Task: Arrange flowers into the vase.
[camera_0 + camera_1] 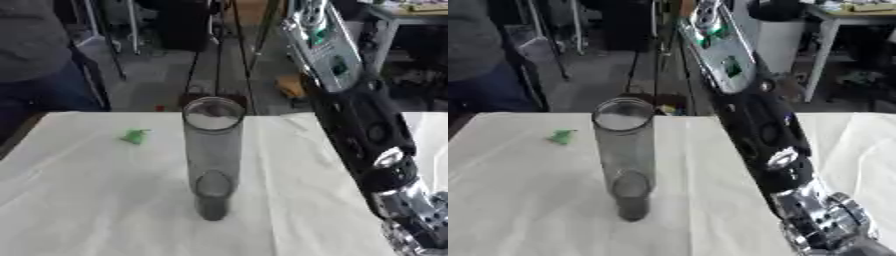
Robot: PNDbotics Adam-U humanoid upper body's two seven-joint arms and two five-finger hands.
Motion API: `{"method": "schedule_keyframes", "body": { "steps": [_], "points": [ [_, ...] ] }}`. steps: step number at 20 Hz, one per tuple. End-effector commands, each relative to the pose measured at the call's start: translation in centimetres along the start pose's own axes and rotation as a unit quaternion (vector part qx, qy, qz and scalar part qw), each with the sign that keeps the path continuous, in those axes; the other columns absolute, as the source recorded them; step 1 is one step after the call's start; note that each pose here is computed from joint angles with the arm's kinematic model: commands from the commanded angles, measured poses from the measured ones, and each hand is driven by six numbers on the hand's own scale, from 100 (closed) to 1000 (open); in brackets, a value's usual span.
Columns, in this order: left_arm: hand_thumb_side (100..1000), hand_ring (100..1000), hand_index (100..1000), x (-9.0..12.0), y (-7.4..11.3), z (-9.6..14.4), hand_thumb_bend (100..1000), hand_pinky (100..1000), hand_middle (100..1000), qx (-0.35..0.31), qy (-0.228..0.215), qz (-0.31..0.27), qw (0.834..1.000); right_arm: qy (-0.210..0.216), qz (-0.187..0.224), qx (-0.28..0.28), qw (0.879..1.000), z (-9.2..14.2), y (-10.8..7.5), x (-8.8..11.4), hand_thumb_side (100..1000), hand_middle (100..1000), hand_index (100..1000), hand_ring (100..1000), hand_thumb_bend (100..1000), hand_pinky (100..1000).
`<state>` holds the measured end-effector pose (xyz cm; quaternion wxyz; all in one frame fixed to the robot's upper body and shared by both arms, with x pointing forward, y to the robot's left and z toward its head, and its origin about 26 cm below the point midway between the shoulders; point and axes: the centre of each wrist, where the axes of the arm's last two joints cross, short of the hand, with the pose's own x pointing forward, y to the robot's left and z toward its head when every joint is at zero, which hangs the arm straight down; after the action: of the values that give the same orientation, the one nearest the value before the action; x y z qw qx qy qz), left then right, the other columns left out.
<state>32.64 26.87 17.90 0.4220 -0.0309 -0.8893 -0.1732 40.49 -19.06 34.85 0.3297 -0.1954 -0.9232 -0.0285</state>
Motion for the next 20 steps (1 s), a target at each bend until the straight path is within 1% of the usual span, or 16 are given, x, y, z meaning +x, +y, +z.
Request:
{"method": "schedule_keyframes", "body": {
  "steps": [1,15,20],
  "points": [
    [832,498,702,0.6,0.4,-0.5,1000,564,642,-0.002,-0.012,-0.007,1.000,-0.016,-0.021,0.005,1.000,-0.1,0.1,1.7,951,100,147,100,100,100],
    [838,497,701,0.3,0.5,-0.5,1000,563,640,0.004,-0.008,-0.007,1.000,0.005,-0.059,0.056,0.997,2.4,2.3,1.9,946,100,144,100,100,100],
    [842,497,701,0.3,0.6,-0.5,1000,563,640,0.007,-0.009,-0.008,1.000,0.006,-0.059,0.065,0.996,2.9,2.7,1.7,948,100,144,100,100,100]
  ]
}}
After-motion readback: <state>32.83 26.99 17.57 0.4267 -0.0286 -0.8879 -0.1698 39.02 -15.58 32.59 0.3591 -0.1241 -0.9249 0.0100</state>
